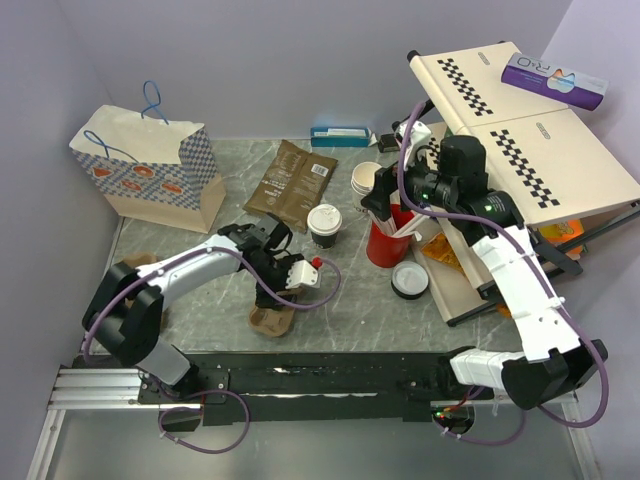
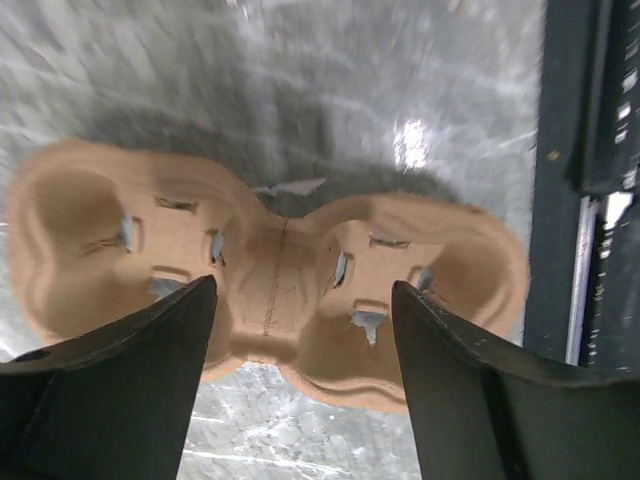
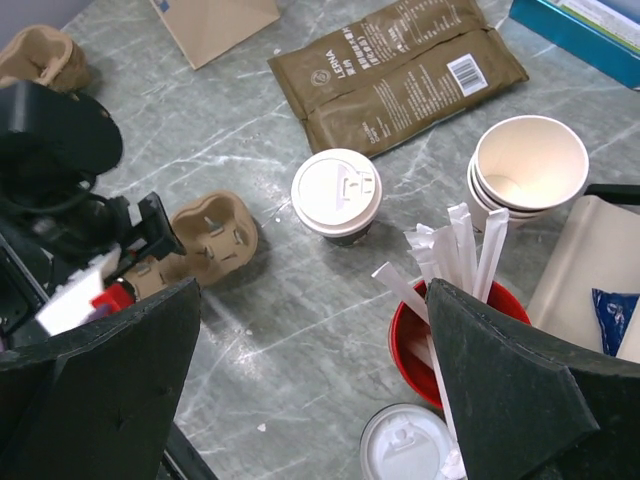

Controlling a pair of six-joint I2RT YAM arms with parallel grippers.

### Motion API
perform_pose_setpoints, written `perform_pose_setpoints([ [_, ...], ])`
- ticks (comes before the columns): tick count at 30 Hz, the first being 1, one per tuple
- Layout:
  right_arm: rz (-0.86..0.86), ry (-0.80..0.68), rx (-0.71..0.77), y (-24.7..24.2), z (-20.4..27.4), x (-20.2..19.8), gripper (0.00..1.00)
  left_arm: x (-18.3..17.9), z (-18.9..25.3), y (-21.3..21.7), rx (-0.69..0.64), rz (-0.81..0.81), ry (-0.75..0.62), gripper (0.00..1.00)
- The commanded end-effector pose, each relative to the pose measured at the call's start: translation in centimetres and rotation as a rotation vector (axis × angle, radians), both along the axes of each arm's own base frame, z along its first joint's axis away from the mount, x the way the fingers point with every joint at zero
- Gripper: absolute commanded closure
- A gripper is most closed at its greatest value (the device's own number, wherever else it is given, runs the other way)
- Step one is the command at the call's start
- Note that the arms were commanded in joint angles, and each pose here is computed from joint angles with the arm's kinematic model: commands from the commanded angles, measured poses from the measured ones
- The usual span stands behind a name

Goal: Pack the takeout coffee

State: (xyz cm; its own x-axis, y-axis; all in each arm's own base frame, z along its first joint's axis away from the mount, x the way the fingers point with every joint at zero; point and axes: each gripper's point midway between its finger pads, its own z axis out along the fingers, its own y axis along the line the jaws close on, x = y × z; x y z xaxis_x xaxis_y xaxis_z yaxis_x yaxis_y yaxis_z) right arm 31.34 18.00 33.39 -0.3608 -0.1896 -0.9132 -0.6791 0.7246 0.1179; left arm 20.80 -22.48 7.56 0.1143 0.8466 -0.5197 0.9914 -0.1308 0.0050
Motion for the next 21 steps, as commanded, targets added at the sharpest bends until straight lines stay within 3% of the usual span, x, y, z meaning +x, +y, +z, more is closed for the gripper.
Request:
perform_pose_setpoints([
  [1,-0.027,0.001,0.01,-0.8,-0.1,-0.2,0.01,1.0,-1.5,0.1,0.032,-0.024,-0.039,0.25],
  [12,-0.037,0.046,0.047,-0.7,-1.0,0.2,0.01,0.5,-4.8,1.6,0.093,0.013,-0.028,0.29],
  [21,-0.033,0.071,0.059,-0.4,-1.7,0.4,0.01,0.0,-5.3,10.6,0.263,0.056,-0.117,0.33],
])
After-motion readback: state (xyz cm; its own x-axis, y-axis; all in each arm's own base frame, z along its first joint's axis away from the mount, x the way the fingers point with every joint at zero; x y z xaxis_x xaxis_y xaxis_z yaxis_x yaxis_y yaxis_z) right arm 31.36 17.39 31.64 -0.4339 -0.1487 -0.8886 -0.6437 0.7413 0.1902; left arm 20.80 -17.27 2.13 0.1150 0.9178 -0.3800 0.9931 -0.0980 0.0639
